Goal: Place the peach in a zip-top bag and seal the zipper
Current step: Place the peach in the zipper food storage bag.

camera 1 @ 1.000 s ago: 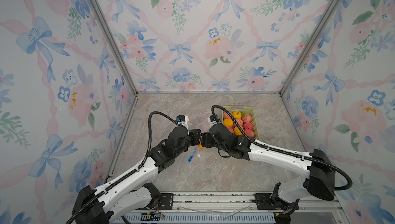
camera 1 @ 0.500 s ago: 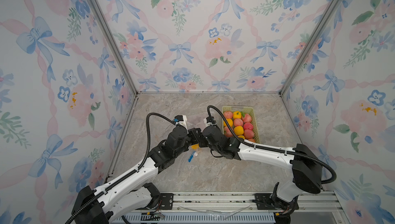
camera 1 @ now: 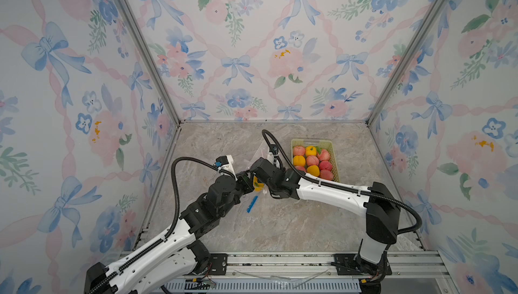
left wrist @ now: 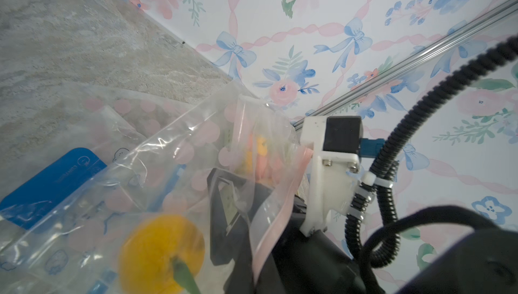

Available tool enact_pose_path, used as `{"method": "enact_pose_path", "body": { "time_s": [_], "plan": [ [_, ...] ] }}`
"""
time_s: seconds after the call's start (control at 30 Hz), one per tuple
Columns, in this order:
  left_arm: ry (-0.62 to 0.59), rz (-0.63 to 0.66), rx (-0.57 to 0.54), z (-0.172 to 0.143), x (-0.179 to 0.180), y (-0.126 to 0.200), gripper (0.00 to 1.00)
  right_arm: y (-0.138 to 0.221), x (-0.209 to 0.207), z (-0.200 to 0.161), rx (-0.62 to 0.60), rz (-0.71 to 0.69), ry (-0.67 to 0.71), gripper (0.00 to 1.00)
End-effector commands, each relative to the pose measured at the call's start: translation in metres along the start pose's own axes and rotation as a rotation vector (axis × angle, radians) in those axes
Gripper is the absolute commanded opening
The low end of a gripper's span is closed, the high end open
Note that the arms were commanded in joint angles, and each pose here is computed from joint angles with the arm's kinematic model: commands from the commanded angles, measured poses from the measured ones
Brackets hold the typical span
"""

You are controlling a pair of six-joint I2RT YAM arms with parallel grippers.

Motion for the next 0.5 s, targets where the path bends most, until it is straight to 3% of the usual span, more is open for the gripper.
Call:
{"method": "enact_pose_path", "body": {
  "time_s": [0.0, 0.2, 0.47],
  "plan": [
    [-0.114, 0.022, -0.064, 0.008, -0.003, -0.005, 0.00, 0.011, -0.006, -0.003, 0.017, -0.073, 0.119, 0.57],
    [-0.265, 0.094, -0.066, 0.007, -0.004, -0.024, 0.00, 0.029, 0.008, -0.002, 0.065, 0.147, 0.101, 0.59],
    [-0.296, 0.141, -0.058, 0.001, 0.007, -0.033, 0.00, 0.064, 0.003, 0.004, 0.055, 0.367, 0.026, 0.58]
  ]
}}
Point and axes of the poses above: each gripper's point midway between its finger pads, its own y axis back along the fingers, its own x axis along the line the jaws close on, z = x × y, the point moved 5 cm from there along y, back along the fingers, and after that the axes turned 10 degrees about y, right-handed, at the moved point
